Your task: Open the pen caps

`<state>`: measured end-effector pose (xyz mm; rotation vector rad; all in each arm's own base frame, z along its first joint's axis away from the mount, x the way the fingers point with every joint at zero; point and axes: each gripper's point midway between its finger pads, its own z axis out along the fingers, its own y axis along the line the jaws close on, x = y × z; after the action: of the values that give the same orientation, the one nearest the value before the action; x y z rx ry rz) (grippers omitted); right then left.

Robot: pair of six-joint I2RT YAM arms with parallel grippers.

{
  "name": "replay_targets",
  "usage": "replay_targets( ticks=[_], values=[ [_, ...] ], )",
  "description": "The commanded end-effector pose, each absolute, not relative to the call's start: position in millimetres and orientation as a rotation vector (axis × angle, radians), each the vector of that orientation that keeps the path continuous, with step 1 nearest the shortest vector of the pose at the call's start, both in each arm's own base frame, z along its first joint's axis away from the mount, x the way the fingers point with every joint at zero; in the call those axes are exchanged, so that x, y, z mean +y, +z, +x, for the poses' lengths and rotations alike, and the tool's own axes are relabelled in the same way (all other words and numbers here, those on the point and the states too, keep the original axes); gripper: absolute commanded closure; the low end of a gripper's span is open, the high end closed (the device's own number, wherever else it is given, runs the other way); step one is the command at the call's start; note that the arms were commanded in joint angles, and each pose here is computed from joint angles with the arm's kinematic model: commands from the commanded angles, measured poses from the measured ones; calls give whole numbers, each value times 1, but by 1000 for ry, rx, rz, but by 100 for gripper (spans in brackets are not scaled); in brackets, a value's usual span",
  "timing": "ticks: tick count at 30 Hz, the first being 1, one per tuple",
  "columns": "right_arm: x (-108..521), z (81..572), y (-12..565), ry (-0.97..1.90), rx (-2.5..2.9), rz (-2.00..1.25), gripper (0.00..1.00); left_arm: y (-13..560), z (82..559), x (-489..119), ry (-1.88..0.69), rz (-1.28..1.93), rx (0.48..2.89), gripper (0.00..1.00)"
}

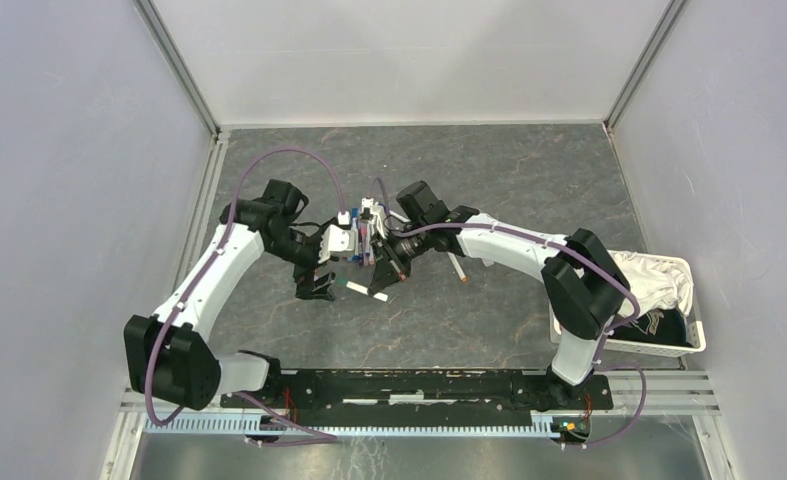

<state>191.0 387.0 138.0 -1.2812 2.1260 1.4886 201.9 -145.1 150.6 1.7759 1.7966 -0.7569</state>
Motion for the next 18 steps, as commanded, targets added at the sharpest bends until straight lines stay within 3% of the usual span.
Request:
replay_targets(
  ticks=[1, 3, 10, 15, 18],
  values=[
    [397, 185, 152, 1588, 2046, -1327, 100, 153, 194, -152, -738, 1864, 1659, 2],
    [398, 185, 155, 1602, 2039, -1325, 100, 152, 191, -153, -741, 1879, 1650, 7],
    [401, 185, 158, 1626, 2033, -1318, 100, 143, 184, -156, -737, 1920, 1650, 37],
    [404, 184, 158, 1644, 2038, -1305, 100, 143, 185, -162, -727, 1910, 1628, 40],
    [405, 183, 158, 1650, 2040, -1306, 100, 143, 185, -166, -715, 1919, 1617, 49]
  ],
)
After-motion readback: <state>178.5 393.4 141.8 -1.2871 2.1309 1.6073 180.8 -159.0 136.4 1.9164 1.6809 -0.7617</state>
